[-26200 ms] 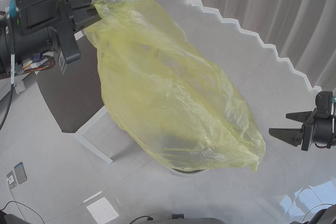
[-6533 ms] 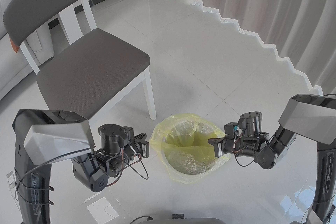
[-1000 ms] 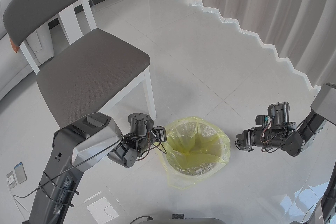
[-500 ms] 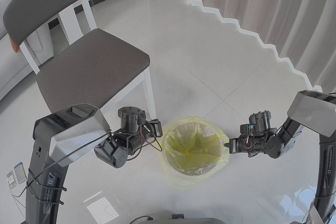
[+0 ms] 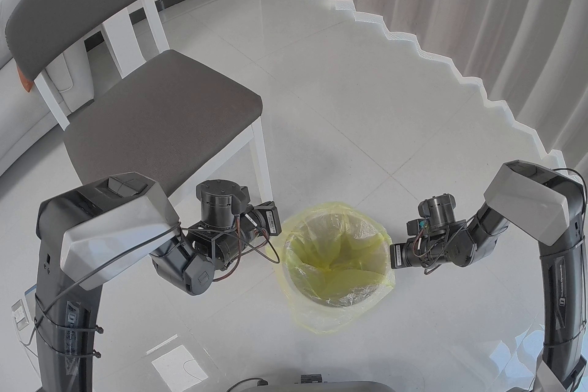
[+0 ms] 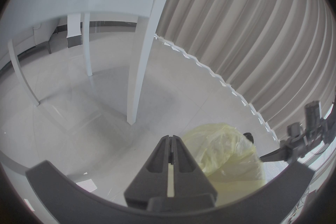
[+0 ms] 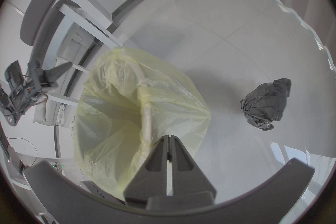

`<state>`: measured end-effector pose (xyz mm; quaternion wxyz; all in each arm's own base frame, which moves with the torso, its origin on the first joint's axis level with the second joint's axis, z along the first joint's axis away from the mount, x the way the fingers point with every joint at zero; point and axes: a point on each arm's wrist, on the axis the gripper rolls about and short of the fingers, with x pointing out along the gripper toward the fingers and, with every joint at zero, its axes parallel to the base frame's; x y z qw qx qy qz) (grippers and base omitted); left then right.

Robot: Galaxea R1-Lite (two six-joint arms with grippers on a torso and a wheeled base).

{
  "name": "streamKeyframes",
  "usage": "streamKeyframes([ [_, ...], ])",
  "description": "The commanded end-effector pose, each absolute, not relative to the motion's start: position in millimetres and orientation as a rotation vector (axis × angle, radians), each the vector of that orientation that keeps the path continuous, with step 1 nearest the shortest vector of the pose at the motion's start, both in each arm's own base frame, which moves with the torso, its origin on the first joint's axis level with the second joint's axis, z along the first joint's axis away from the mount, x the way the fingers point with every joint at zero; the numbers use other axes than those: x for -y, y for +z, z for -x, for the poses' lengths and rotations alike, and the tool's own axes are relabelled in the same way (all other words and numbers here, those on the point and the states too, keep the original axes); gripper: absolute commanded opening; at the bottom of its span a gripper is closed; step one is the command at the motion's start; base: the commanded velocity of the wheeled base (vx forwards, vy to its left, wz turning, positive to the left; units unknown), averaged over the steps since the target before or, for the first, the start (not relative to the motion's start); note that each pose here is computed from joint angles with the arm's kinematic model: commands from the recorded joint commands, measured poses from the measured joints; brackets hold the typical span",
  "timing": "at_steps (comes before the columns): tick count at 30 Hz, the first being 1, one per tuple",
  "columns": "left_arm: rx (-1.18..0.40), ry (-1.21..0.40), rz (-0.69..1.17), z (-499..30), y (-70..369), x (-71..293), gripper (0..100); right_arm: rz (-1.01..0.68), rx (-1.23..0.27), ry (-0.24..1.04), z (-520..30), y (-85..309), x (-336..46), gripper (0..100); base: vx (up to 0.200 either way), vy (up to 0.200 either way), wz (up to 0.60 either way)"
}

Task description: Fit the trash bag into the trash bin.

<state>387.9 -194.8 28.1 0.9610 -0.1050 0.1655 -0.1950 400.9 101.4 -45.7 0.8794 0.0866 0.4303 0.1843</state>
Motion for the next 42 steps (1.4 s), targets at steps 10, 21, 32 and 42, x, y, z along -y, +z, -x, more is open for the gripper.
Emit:
streamKeyframes([
  [10,-0.288,-0.426,0.219,-377.6,17.0,199.0,0,-0.162,-0.761,0.363,-355.3,11.2,-68.1,100,0.000,0.000,0.00],
  [21,-0.266,-0.421,0.223,-370.5,22.3,200.6,100,-0.179,-0.725,0.281,-332.5,37.2,-31.4,100,0.000,0.000,0.00],
  [32,-0.192,-0.447,0.244,-337.6,69.7,188.1,100,-0.122,-0.791,0.211,-360.8,-12.7,6.4,100,0.000,0.000,0.00],
  [42,-0.149,-0.452,0.255,-314.6,79.8,175.2,100,-0.062,-0.833,0.185,-420.6,-58.0,29.5,100,0.000,0.000,0.00],
])
